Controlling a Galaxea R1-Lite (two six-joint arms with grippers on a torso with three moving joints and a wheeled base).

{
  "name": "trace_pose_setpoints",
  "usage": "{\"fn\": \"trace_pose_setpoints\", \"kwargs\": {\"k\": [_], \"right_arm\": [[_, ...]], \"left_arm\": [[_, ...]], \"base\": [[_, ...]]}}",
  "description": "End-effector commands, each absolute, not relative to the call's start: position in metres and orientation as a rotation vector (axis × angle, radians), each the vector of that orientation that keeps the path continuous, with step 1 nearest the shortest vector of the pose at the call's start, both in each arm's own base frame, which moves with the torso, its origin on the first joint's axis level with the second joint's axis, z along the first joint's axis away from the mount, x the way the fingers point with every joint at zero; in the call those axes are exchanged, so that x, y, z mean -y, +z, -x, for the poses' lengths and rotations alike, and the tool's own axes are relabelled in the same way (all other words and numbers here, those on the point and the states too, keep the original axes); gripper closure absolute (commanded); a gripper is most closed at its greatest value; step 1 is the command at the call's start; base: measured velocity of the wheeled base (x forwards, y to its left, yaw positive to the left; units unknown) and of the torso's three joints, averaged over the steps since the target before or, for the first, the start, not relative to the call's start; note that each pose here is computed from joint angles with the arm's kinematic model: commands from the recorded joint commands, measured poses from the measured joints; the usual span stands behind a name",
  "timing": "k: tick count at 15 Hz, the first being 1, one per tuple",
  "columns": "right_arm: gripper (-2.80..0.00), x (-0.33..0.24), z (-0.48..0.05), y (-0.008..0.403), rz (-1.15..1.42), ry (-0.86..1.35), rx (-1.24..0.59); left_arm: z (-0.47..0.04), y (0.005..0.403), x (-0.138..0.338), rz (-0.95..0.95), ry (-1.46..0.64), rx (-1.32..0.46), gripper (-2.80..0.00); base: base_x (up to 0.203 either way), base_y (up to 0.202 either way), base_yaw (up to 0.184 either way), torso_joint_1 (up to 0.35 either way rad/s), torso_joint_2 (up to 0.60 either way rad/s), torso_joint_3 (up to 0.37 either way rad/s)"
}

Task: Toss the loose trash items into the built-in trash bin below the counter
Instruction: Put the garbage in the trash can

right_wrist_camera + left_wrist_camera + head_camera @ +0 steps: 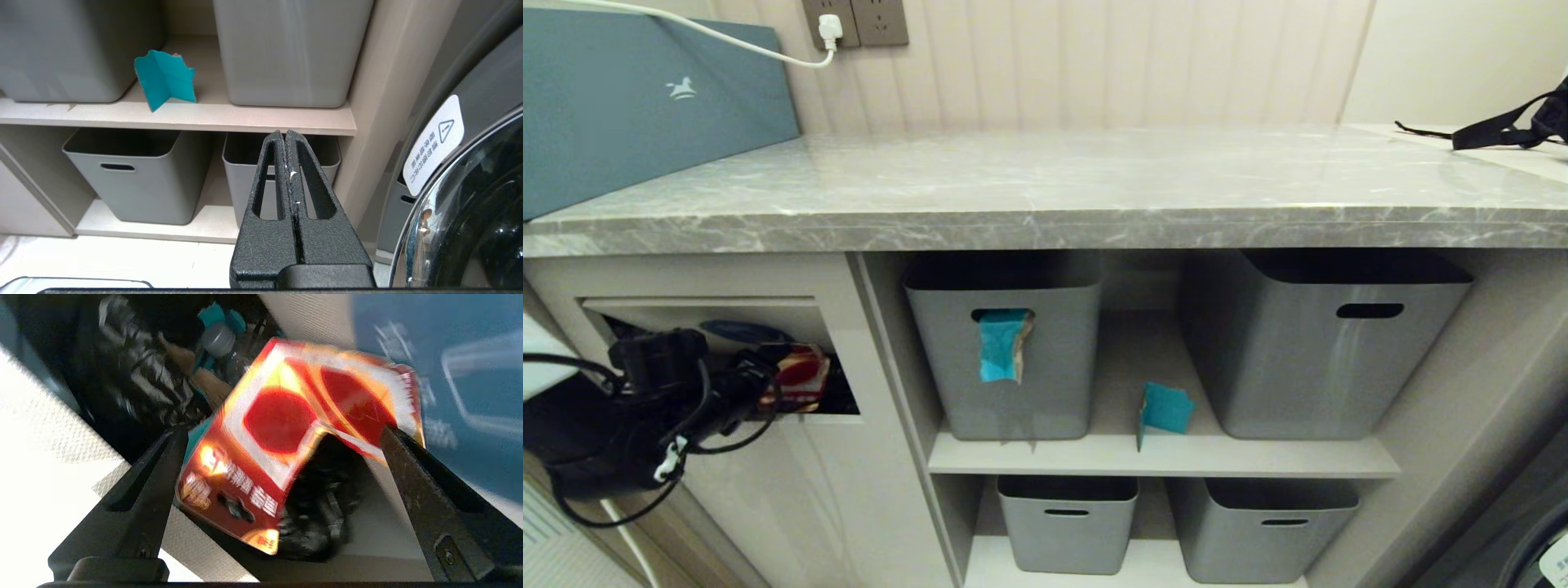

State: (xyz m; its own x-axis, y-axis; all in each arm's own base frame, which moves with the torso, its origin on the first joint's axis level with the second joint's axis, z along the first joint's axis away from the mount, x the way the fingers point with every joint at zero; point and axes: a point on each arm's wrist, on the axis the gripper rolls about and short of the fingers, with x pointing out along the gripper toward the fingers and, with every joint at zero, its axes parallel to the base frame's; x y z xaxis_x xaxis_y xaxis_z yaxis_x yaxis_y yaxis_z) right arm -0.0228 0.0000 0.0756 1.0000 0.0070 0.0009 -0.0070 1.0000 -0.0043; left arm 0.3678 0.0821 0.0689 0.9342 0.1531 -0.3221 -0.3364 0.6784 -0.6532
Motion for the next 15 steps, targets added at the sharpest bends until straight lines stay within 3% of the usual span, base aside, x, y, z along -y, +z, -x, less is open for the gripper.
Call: {"fn": "trace_pose_setpoints", "kwargs": {"k": [1, 8, 15], "right_arm": [[0.00, 0.000, 0.023, 0.076, 0.005, 0.008, 0.003], [0.00, 0.000, 0.023, 0.076, 0.005, 0.008, 0.003], [0.00, 0.000, 0.023, 0.076, 0.005, 0.008, 0.003]], "left_arm": [[-0.373, 0.071, -0.075, 0.668, 0.248, -0.216, -2.80], [-0.380, 0.089, -0.070, 0.145, 0.142, -0.056, -2.80], [-0.361, 0.110, -0.066, 0.130, 0.133, -0.026, -2.80]], "base": [[0.000, 0.000, 0.000, 0.000, 0.00, 0.000], [0.000, 0.000, 0.000, 0.000, 0.00, 0.000], [0.000, 0.000, 0.000, 0.000, 0.00, 0.000]]}}
